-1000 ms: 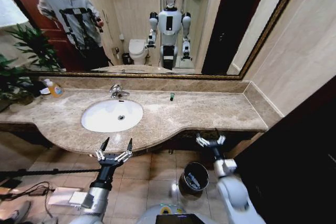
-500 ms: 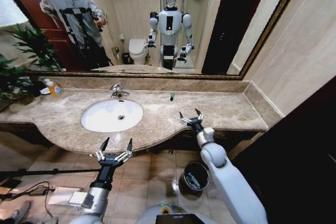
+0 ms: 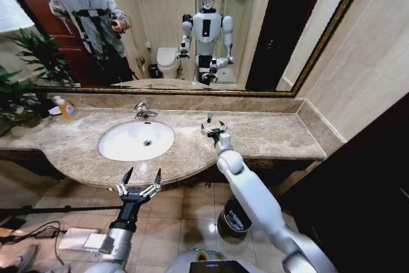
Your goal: Pick up the trash from the sink and place it in the trash bin.
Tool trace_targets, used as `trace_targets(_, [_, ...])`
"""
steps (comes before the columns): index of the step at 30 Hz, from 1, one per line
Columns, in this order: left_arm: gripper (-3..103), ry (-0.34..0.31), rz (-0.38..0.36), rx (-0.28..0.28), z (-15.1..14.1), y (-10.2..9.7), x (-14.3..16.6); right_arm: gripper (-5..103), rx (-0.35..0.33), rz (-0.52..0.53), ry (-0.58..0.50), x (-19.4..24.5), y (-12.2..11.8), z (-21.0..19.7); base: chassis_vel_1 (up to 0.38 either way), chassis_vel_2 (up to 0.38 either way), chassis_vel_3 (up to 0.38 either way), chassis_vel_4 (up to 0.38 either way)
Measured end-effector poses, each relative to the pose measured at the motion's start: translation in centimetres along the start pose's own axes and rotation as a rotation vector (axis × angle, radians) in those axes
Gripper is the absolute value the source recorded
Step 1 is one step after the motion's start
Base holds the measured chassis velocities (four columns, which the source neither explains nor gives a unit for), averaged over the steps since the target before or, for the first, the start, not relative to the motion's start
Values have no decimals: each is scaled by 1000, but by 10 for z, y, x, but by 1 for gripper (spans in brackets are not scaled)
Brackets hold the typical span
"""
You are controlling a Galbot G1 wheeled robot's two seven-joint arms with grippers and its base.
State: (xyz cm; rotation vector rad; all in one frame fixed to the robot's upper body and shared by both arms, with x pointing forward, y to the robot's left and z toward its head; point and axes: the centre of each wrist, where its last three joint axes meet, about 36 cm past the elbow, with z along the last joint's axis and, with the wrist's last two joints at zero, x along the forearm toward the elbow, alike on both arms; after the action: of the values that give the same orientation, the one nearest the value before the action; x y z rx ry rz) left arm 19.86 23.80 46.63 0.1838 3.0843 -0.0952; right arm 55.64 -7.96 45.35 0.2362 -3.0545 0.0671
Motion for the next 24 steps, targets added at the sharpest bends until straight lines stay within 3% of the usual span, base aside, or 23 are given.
trace_targets(4, [100,0,0,0,0,0,0,100,50,25,18,-28,10,11,0,0,0,0])
trace_targets(13, [100,0,0,0,0,0,0,100,81,75,52,-74,20,22,0,0,0,0])
trace_targets(24, [100,0,0,0,0,0,0,100,60,146,94,-109,1,31,0,0,0,0])
